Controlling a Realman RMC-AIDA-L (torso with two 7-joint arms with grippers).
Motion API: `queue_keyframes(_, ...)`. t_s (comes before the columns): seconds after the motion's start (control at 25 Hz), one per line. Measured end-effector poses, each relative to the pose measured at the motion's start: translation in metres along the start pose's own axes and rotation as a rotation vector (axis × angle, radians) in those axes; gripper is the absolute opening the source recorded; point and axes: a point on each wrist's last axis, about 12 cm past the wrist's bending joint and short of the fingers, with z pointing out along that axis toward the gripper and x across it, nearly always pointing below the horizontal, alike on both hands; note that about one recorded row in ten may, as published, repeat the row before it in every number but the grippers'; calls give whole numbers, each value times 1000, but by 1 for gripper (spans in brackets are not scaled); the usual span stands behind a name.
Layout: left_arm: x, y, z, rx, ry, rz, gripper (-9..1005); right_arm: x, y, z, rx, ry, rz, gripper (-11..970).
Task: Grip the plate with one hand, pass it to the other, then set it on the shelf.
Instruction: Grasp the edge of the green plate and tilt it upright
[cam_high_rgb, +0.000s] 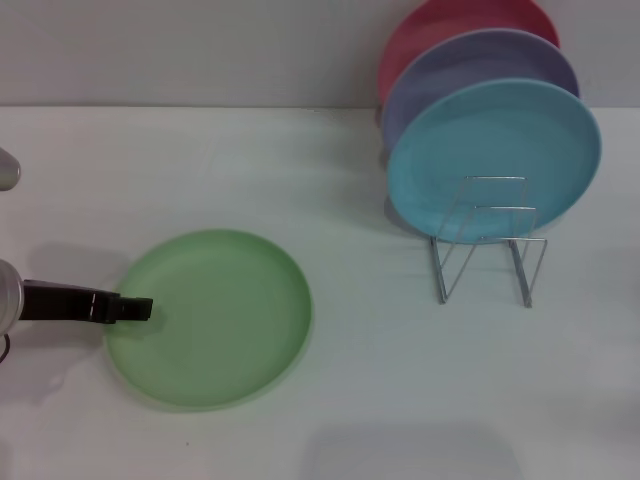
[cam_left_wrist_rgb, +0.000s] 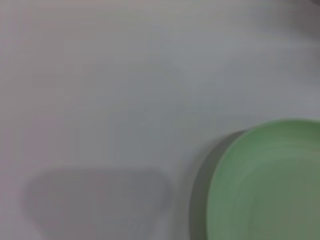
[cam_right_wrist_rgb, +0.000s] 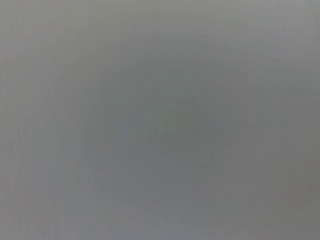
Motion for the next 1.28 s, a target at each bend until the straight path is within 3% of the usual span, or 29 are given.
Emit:
queue_keyframes(0.88, 7, 2, 7, 6, 61, -7, 774, -1, 0, -2, -13, -8, -3, 827)
queue_keyframes(1.04, 7, 3, 10, 11, 76, -3, 648, -1, 0, -2, -14, -10, -3, 827)
queue_keyframes(1.16, 7, 2, 11, 13, 79, -3, 410, -1, 0, -2, -14, -10, -3, 826)
queue_keyframes(1.28, 5, 2, 11, 15, 78, 5, 342, -2, 1, -2, -14, -13, -5, 826)
